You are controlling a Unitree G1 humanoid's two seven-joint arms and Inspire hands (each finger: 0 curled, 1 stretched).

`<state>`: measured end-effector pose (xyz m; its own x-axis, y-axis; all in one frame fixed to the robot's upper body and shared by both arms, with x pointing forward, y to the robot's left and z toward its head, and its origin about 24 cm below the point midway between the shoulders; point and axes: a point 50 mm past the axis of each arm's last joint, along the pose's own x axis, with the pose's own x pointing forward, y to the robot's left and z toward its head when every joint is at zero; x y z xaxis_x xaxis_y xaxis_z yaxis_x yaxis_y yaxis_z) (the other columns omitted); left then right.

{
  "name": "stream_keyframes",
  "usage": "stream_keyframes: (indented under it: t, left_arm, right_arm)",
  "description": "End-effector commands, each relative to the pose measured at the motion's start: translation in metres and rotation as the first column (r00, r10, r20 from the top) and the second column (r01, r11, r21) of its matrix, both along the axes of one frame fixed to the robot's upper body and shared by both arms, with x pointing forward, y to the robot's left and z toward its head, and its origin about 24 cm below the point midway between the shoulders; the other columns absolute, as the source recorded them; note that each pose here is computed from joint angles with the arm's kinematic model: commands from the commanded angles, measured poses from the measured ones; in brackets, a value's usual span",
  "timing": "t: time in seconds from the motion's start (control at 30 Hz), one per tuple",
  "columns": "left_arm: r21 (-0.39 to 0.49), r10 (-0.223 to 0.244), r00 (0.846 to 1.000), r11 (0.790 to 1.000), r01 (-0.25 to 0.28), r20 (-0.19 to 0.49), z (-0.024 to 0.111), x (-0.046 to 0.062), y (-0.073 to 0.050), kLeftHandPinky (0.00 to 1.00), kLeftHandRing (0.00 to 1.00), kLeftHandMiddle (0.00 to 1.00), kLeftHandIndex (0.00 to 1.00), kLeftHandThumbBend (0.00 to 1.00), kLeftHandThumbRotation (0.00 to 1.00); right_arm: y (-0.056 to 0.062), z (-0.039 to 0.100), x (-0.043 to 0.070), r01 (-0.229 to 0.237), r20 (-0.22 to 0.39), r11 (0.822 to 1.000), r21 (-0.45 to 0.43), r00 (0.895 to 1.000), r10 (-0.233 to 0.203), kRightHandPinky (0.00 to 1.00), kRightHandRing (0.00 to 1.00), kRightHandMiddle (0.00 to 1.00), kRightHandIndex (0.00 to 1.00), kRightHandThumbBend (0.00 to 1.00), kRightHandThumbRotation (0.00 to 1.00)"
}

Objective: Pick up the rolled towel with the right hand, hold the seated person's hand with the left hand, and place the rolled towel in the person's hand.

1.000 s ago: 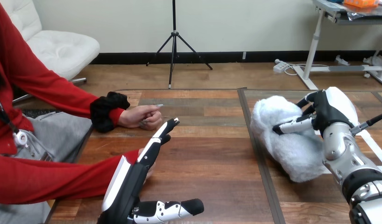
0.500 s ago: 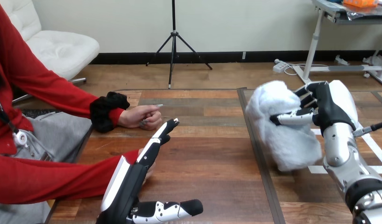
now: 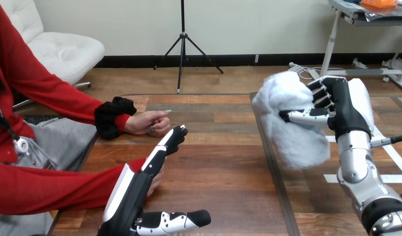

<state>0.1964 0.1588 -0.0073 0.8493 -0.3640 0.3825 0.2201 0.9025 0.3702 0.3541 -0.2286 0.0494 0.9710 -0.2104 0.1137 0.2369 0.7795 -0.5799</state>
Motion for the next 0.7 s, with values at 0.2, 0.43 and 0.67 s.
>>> stream_keyframes:
  t: [0.2,0.43,0.67]
  left_arm:
    - [0.053,0.008,0.998,0.999,-0.011,0.063,0.017,0.011,0.006,0.89,0.91,0.94,0.96,1.0,0.54]
    - [0.128,0.034,0.997,0.991,-0.042,0.069,0.019,0.012,0.009,0.9,0.93,0.95,0.97,1.0,0.56]
    - [0.176,0.056,0.995,0.982,-0.07,0.084,0.021,0.012,0.011,0.9,0.93,0.96,0.98,1.0,0.57]
  right_arm:
    - [0.017,0.028,0.006,-0.062,0.218,0.994,0.086,0.975,0.042,0.22,0.28,0.39,0.44,0.83,0.0]
    - [0.026,0.026,0.001,-0.097,0.272,0.989,0.113,0.96,0.064,0.21,0.27,0.38,0.44,0.83,0.0]
    - [0.031,0.025,-0.002,-0.118,0.3,0.987,0.11,0.951,0.08,0.2,0.26,0.37,0.43,0.82,0.0]
